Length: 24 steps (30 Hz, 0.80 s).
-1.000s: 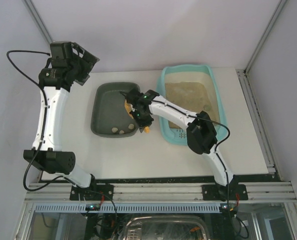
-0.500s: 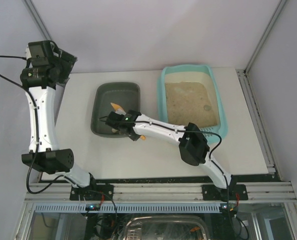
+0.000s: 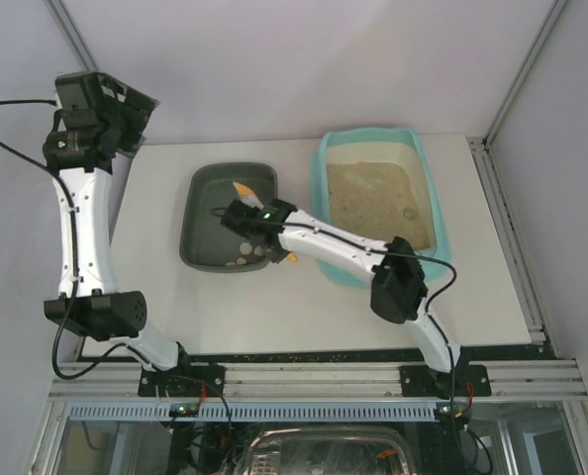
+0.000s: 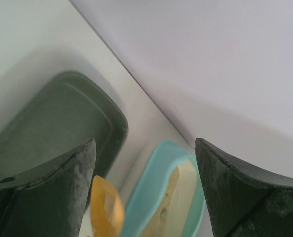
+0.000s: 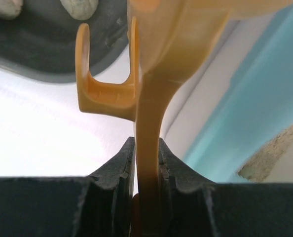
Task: Clean the litter box
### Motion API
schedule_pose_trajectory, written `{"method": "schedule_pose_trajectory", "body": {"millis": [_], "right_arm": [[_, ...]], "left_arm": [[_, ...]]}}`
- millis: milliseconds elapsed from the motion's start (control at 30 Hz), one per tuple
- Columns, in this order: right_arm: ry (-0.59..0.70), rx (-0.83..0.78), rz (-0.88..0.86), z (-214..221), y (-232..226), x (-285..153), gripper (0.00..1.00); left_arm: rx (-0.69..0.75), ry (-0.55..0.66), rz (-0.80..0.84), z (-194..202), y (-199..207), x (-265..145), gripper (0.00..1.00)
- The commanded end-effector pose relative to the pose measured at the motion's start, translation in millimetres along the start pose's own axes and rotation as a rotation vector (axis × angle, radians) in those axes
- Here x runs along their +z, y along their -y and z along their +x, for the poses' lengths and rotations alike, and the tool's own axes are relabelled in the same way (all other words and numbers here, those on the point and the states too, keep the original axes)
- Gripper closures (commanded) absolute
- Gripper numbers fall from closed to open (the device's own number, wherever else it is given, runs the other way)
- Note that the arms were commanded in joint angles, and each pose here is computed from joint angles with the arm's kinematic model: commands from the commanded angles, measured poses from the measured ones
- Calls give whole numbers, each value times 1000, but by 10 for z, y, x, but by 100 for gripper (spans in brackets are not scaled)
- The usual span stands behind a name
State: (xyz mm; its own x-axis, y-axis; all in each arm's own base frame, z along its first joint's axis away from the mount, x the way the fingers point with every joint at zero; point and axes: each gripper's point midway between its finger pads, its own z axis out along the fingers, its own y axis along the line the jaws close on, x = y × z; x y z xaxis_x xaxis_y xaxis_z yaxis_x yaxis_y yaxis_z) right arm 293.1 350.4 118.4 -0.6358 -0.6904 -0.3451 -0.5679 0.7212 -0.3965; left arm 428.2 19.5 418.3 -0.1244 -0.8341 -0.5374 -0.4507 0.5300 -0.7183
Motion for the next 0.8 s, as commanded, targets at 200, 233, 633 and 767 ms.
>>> {"method": "schedule_pose_trajectory", "body": {"millis": [200,233,633,767], "right_arm": [[-107,577,-303,758,1253,-1079,100],[-137,605,-302,880,1304,-1042,100],[-358,787,-174,1545,1730,-665,100],[-315,855,-107,1606,1847,-530,100]], "left_arm": [[128,-574,476,1918,797,132,13],[163,-600,481,2065,783,112,12],[260,-650,519,2484,590,430,8],[219,-686,539,2654,488,418,0]]}}
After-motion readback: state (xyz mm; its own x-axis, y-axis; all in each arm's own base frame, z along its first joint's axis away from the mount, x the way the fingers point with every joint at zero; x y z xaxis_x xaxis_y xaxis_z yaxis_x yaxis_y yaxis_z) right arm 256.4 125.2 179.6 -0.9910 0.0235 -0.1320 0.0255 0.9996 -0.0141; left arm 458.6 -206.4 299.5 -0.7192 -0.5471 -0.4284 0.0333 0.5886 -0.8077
